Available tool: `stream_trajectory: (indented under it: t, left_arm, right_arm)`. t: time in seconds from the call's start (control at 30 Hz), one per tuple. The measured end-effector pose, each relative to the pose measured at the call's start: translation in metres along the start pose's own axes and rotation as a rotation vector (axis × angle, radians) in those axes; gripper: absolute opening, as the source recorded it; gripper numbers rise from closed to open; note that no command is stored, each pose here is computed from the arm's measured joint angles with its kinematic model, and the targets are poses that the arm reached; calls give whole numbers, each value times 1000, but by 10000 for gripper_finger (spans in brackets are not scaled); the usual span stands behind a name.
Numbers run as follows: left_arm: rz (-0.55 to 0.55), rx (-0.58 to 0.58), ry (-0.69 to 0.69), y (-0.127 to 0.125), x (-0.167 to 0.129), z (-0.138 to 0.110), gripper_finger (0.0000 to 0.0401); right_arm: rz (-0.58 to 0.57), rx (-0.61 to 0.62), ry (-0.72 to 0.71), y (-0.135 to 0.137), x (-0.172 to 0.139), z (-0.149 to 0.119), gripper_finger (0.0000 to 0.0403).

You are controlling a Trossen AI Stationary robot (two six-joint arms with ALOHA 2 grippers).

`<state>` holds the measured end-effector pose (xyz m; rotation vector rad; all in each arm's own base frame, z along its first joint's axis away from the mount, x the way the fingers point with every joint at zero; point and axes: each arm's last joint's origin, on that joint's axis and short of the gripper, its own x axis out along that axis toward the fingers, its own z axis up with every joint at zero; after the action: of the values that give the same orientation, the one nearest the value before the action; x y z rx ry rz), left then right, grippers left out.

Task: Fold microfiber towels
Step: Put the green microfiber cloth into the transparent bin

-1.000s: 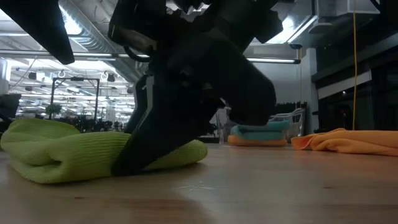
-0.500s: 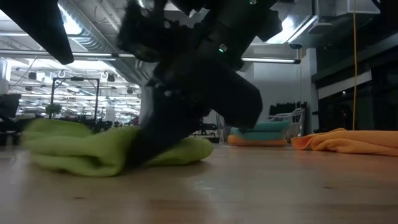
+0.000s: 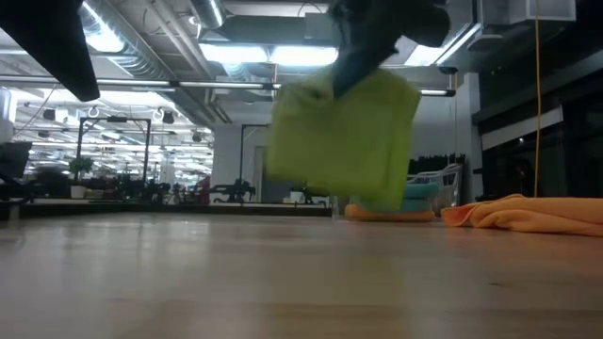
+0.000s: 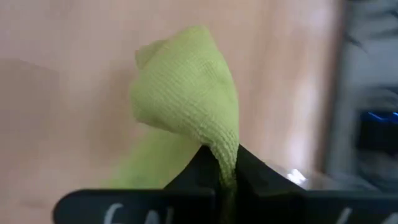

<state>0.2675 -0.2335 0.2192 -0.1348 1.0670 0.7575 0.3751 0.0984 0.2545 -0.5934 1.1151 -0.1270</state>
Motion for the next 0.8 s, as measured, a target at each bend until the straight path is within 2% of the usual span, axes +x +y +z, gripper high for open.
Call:
stream_trajectory:
  t: [0.13,0.33,0.43,0.6,0.7,0.8]
  left_arm:
    - [1,-1,-17,0,0,0,179]
    - [-6,-1,-22,-1,0,1,179]
    - [-9,-1,-23,-1,0,1,179]
    - [-12,-2,-25,-2,0,1,179]
    - [-11,-2,-27,-2,0,1,179]
    - [-11,-1,-27,-1,0,1,179]
  right_arm:
    - [-118,50,40,-39,-27,-19,12]
    - [-187,184,71,-103,-61,-57,12]
    - [-218,252,79,-135,-65,-75,12]
    - [-133,266,138,-184,-44,-106,12]
    - [-65,231,179,-210,-26,-127,12]
    - [-48,188,199,-232,-13,-146,12]
